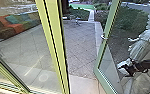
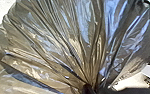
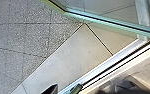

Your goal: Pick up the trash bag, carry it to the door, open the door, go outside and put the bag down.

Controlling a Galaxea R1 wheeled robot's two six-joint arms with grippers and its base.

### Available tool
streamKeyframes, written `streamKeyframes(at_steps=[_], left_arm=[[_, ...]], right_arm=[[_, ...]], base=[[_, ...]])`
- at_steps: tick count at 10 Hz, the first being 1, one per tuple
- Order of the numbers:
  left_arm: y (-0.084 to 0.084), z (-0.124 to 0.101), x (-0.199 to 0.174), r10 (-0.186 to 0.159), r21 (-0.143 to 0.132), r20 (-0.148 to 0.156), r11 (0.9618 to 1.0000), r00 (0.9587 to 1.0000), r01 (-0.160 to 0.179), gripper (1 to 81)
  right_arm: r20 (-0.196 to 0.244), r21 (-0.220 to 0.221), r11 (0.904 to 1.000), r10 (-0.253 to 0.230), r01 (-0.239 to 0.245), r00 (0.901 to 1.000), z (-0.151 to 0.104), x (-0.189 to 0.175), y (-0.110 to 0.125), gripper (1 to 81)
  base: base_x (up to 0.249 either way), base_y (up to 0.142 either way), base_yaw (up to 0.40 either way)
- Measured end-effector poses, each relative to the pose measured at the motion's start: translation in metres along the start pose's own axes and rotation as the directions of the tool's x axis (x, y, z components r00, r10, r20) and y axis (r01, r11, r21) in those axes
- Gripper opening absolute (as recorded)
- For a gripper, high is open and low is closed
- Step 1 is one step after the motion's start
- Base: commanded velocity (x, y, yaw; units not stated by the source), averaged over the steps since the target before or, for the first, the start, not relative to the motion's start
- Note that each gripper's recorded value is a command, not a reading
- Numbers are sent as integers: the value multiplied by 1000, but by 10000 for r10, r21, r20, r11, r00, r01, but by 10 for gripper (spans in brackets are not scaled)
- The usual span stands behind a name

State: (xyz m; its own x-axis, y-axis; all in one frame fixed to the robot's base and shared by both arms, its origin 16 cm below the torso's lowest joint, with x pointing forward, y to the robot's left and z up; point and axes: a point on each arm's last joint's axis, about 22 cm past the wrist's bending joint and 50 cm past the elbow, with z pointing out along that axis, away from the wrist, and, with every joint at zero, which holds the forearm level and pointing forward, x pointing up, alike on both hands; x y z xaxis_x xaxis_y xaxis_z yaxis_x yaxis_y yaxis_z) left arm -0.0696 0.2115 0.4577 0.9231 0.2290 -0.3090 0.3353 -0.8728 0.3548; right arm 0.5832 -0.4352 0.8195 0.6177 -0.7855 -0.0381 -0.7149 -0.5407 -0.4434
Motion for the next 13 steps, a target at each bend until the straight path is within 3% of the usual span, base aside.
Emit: streamKeyframes(at_steps=[3,7,10,13], left_arm=[[9,-3,29,346,-178,-702,9992,9969,-359,10],[20,-9,54,700,-365,-1423,9964,9873,-759,10],[23,-10,59,787,-425,-1587,9953,9842,-865,10],[26,-10,59,805,-484,-1594,9948,9839,-893,10]], right_arm=[[397,32,9999,-162,161,9991,0,-45,24,811],[1410,97,9945,-1050,1047,9844,44,-142,59,811],[1974,-139,9822,-1808,1872,9635,85,-203,103,811],[2598,-370,9682,-2299,2475,9379,124,-262,165,811]], base=[[0,0,0],[0,0,0],[0,0,0],[0,0,0]])
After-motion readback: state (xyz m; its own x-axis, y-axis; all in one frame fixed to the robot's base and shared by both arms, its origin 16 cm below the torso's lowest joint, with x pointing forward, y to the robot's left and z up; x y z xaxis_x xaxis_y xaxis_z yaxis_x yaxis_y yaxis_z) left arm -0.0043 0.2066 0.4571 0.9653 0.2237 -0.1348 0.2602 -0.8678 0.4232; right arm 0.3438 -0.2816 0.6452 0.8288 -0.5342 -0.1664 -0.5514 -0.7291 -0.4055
